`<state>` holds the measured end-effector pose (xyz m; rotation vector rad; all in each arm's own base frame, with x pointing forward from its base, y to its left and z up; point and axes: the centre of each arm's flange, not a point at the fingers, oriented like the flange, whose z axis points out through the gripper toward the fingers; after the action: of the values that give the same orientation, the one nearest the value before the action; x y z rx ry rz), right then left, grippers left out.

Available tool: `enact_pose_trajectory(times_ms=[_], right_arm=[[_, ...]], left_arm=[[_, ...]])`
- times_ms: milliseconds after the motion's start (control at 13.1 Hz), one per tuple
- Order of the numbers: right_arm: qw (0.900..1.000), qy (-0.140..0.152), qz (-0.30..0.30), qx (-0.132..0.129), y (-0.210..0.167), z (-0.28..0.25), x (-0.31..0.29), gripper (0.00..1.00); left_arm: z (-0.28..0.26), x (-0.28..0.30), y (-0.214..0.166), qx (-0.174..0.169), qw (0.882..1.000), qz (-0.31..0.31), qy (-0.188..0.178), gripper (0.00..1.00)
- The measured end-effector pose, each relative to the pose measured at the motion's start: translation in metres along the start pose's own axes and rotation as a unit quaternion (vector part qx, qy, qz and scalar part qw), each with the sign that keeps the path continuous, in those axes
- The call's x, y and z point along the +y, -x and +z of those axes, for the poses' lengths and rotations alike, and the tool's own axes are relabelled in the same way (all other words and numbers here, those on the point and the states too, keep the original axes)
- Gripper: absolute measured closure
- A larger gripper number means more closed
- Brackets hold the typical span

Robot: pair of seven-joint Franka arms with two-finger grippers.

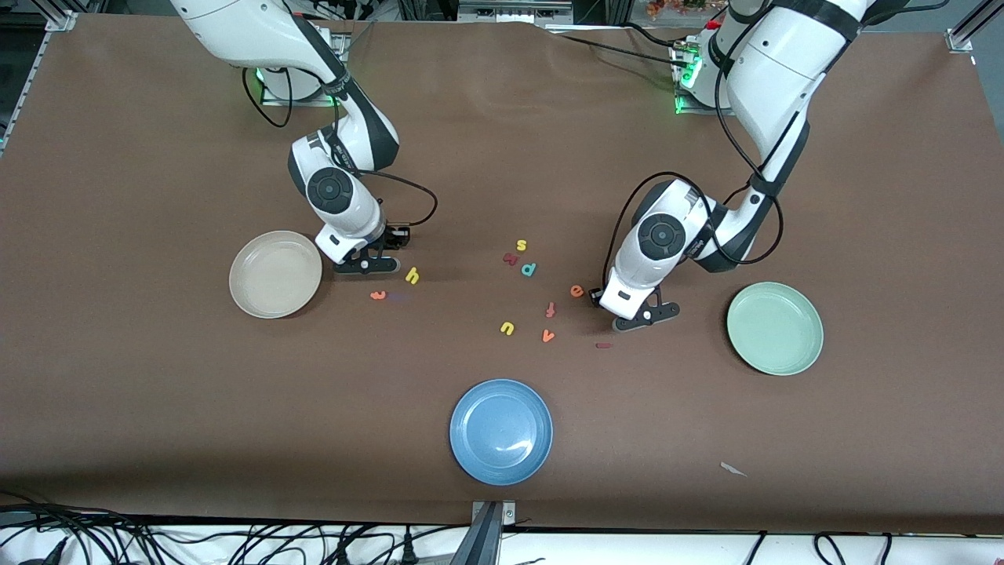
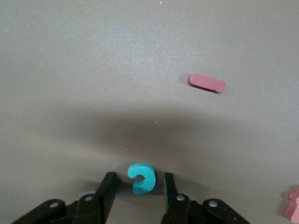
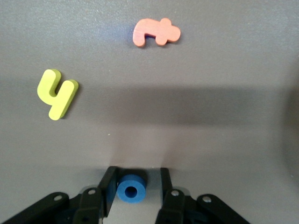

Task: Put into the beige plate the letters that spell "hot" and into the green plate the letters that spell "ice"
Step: 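Grasp the blue ring with the right gripper while the left gripper grasps the teal c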

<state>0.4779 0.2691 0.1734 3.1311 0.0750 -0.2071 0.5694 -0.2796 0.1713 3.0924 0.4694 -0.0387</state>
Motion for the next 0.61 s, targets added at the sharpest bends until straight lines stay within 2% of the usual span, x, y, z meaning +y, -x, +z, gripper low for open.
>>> enact_pose_trajectory(times_ms=[306, 535, 611], right_arm=[[1.0, -0.001, -0.006, -0.002, 0.0034, 0.0006, -0.0061, 0.53], [1.0, -0.001, -0.006, -0.002, 0.0033, 0.0004, -0.0058, 0.57], [1.0, -0.001, -0.005, -0.001, 0.0031, -0.0004, -0.0054, 0.64]], left_arm=[[-0.0002, 0.0005, -0.0012, 0.001, 1.0, -0.001, 0.001, 0.54], [-0.0005, 0.0009, -0.0023, 0.001, 1.0, -0.002, 0.001, 0.57], [-0.0005, 0.001, -0.0025, 0.001, 1.0, -0.002, 0.002, 0.58]])
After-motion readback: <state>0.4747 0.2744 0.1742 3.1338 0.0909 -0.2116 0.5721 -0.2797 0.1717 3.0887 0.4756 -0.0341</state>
